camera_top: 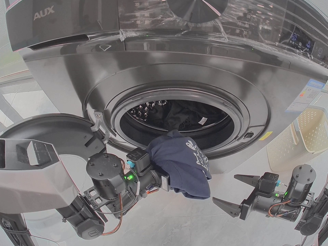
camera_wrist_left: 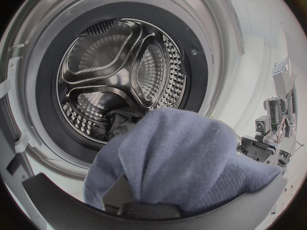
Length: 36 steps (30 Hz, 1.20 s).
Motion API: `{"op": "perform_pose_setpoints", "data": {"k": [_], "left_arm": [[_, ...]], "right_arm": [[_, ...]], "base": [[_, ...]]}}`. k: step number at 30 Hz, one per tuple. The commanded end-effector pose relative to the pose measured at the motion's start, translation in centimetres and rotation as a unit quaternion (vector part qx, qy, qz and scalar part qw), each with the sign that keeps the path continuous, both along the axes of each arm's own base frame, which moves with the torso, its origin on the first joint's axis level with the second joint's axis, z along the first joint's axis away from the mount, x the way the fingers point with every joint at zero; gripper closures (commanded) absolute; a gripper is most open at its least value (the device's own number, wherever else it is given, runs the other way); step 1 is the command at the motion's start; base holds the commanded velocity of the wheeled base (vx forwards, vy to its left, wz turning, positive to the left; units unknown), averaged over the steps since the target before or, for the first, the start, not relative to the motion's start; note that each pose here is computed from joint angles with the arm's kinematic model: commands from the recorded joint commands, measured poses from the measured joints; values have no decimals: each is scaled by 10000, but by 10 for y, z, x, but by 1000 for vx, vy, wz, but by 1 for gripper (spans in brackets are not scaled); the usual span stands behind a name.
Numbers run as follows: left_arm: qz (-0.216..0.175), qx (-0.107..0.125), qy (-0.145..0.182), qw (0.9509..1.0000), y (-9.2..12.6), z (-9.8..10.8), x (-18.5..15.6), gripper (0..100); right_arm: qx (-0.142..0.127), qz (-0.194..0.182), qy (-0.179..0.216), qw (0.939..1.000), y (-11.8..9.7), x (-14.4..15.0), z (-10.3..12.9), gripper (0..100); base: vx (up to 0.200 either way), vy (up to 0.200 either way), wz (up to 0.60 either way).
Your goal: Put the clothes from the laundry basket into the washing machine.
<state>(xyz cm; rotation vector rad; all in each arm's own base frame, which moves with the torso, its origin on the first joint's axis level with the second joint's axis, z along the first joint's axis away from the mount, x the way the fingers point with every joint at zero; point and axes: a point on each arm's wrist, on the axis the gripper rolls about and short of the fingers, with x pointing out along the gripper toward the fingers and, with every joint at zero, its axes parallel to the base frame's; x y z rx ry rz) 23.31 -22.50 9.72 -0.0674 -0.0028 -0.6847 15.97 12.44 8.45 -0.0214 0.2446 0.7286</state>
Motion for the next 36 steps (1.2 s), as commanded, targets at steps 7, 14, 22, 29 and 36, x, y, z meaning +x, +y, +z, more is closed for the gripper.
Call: {"op": "perform_pose_setpoints", "data": {"k": [7, 14, 22, 29, 36], "left_arm": [[23, -34, -30, 10000, -4, -2, 6, 100], [43, -175, -73, 9998, -8, -2, 20, 100], [244, -553, -634, 9962, -28, 0, 78, 100], [-171, -629, -649, 9958, -35, -5, 87, 100], [-184, -1012, -776, 9917, -54, -3, 110, 100]], "right_arm": [[-49, 43, 91, 9999, 0, -3, -3, 0], [-43, 58, 86, 9999, 0, -3, -3, 0], [-34, 87, 84, 9999, 1, -5, -2, 0], [-44, 89, 85, 9999, 1, -5, -3, 0], [-33, 122, 96, 9999, 3, -6, -3, 0]], "base": [[0, 0, 0], [86, 0, 0], [0, 0, 0], [0, 0, 0], [0, 0, 0]]}}
